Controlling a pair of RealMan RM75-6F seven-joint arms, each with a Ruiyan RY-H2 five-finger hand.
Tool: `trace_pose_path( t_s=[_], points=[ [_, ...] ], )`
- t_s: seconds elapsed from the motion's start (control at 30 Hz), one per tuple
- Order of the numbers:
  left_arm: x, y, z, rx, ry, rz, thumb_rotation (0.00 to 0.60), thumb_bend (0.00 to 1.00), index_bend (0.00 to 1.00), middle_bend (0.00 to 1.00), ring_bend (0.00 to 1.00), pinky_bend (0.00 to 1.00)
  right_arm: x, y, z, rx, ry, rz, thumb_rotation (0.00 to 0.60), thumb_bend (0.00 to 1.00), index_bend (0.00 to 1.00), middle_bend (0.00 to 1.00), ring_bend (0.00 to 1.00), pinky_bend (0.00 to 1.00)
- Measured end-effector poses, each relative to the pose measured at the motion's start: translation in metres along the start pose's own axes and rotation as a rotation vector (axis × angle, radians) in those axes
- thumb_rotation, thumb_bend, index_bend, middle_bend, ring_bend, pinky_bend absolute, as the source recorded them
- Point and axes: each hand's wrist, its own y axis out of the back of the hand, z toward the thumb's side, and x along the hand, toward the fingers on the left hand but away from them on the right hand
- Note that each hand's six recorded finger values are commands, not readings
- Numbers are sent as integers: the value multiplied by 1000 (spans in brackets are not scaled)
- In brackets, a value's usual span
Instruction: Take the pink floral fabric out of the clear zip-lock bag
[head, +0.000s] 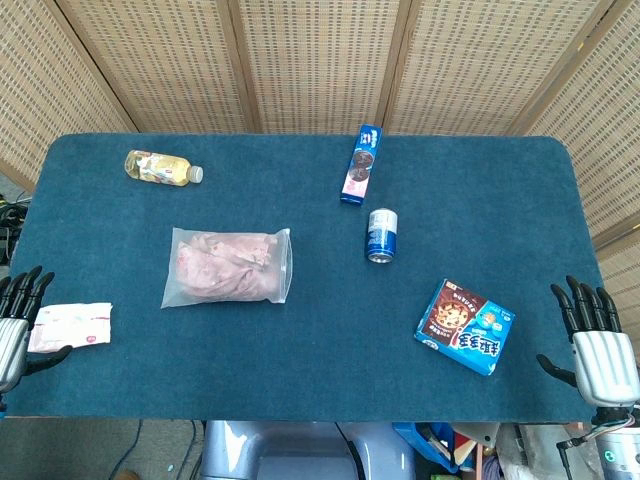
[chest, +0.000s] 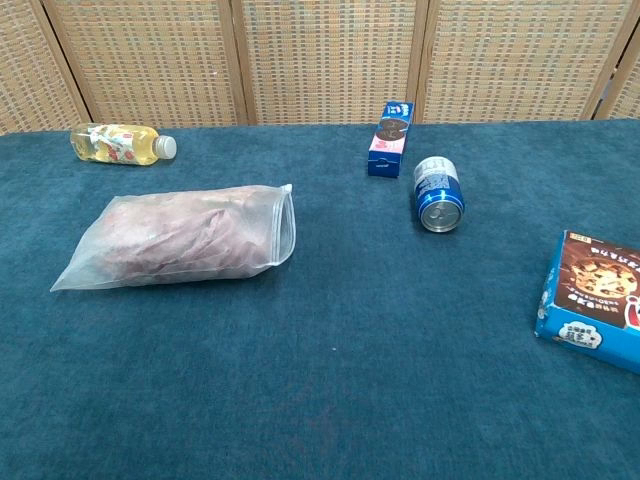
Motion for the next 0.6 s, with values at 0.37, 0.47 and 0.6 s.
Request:
trace_pose_path(
  t_s=[0.37,0.47,0.6],
  points=[
    [9,-9,0,-4,2,-36,600,136,0,0,0,0,-2,-1,-3,-4,-9,9,600,0,0,0,0,0],
    [21,-11,6,-22,-18,-63,600,136,0,0,0,0,-3,-2,-5,-8,-20,15,600,0,0,0,0,0],
    [48,-18,23,-36,-83,-133,600,135,0,0,0,0,-6,-4,-7,-5,-30,22,600,0,0,0,0,0]
  ],
)
